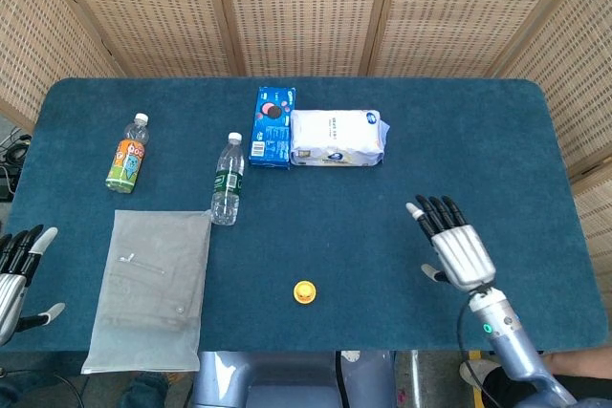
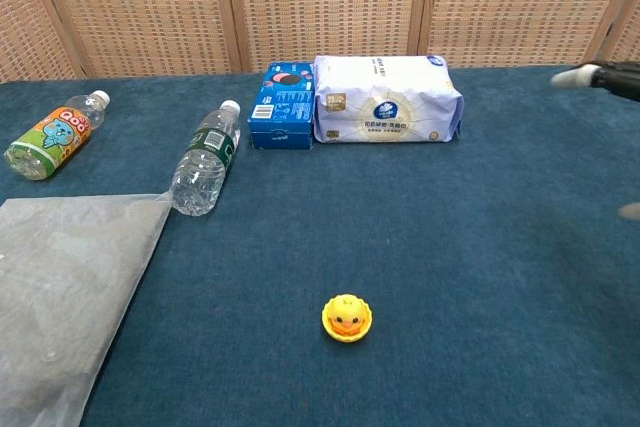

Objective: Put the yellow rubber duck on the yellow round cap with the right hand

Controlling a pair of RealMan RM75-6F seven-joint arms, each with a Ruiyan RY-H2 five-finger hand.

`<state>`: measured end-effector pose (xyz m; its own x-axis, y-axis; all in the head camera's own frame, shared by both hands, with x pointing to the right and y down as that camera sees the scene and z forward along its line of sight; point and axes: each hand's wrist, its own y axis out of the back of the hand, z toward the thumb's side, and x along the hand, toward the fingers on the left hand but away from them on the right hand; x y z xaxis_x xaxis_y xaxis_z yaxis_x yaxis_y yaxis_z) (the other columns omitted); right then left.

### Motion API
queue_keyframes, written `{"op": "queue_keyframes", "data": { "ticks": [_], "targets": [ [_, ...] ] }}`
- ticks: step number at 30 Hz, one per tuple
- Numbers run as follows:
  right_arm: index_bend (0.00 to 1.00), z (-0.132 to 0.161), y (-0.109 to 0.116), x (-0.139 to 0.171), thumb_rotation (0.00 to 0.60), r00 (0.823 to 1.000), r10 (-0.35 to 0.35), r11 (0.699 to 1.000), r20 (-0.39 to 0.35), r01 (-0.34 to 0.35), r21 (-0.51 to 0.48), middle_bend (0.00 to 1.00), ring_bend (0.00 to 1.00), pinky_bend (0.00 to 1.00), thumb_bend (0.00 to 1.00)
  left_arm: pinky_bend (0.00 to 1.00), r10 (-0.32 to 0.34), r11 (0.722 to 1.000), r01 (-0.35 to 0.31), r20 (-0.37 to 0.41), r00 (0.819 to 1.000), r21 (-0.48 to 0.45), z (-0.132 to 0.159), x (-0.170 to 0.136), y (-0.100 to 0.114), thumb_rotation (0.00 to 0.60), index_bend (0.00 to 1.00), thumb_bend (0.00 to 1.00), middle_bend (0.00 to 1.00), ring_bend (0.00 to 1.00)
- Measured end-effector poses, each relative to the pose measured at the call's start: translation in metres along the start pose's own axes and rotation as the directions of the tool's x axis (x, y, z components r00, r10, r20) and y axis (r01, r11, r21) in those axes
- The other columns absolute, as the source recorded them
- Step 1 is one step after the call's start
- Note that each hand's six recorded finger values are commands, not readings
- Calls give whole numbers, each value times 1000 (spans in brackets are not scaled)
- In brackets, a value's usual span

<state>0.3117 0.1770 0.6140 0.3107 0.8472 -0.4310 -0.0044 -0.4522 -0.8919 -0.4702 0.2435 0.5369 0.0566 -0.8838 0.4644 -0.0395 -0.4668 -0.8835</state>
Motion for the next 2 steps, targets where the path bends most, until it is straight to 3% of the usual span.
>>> {"op": "queue_keyframes", "data": {
  "ticks": [2],
  "targets": [
    [0, -16, -2, 13, 600, 1000, 1, 1000, 31, 0, -13, 0, 0, 0, 0, 0, 2, 1000, -2, 3, 1000, 3, 1, -1, 0, 600, 0, 0, 0, 0]
  ]
}}
